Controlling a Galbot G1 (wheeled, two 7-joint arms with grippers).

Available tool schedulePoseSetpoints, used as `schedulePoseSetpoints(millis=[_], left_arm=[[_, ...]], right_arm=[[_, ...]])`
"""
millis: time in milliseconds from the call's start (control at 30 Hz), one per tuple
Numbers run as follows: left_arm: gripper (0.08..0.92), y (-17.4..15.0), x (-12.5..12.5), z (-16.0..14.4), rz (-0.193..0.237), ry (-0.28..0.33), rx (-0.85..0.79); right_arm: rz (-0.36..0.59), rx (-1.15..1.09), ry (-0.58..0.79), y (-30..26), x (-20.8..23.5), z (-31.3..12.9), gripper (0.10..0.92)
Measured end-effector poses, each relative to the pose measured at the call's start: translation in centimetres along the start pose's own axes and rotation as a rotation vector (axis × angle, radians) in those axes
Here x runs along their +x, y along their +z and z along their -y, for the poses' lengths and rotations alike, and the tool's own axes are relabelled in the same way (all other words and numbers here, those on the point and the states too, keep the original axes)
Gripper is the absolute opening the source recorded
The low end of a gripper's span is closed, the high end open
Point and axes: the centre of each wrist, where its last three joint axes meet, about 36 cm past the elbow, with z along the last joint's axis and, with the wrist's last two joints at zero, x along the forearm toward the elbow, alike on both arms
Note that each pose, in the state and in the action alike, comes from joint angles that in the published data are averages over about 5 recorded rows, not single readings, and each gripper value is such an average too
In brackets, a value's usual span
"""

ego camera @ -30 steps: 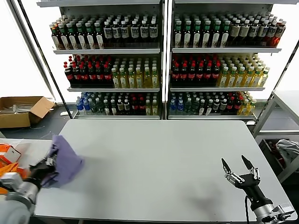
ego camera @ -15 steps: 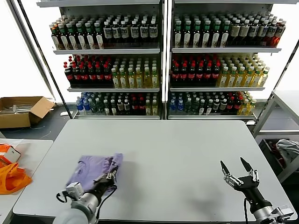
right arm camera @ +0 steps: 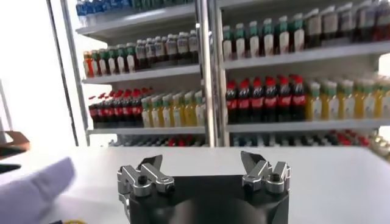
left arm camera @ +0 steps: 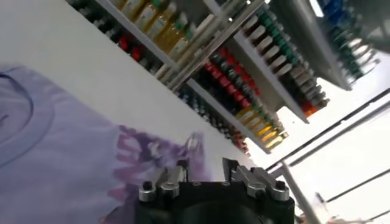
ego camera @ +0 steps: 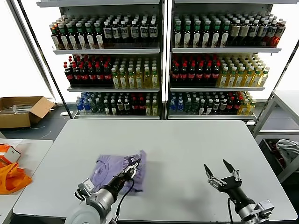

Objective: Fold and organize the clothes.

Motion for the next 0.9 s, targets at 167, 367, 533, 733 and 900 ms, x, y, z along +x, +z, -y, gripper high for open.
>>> schedulePoseSetpoints(millis=[167,367,533,733,900], left_arm=[[0.608,-1.1,0.9,0.0,0.06,0.028,0.004],[0.775,-3.1,2.4,-0.5,0.158,0.02,-0.04],[0.82,-4.1,3.5,-0.6,0.218,0.015,-0.066],[0.823,-4.5,4.2,-0.8,0.255,0.004,-0.078],[0.823,-4.6,4.4,-1.0,0.273,-0.005,-0.081]], right_arm=[[-0.072,-0.072,-0.047,0.9,-2.3,-3.1,0.823],[-0.167,-0.146,-0.129,2.8,-5.6,-8.1,0.823],[-0.235,-0.176,-0.201,4.2,-8.1,-11.9,0.823],[-0.283,-0.184,-0.266,4.6,-10.1,-14.5,0.732],[-0.307,-0.182,-0.296,4.6,-10.7,-15.5,0.594]])
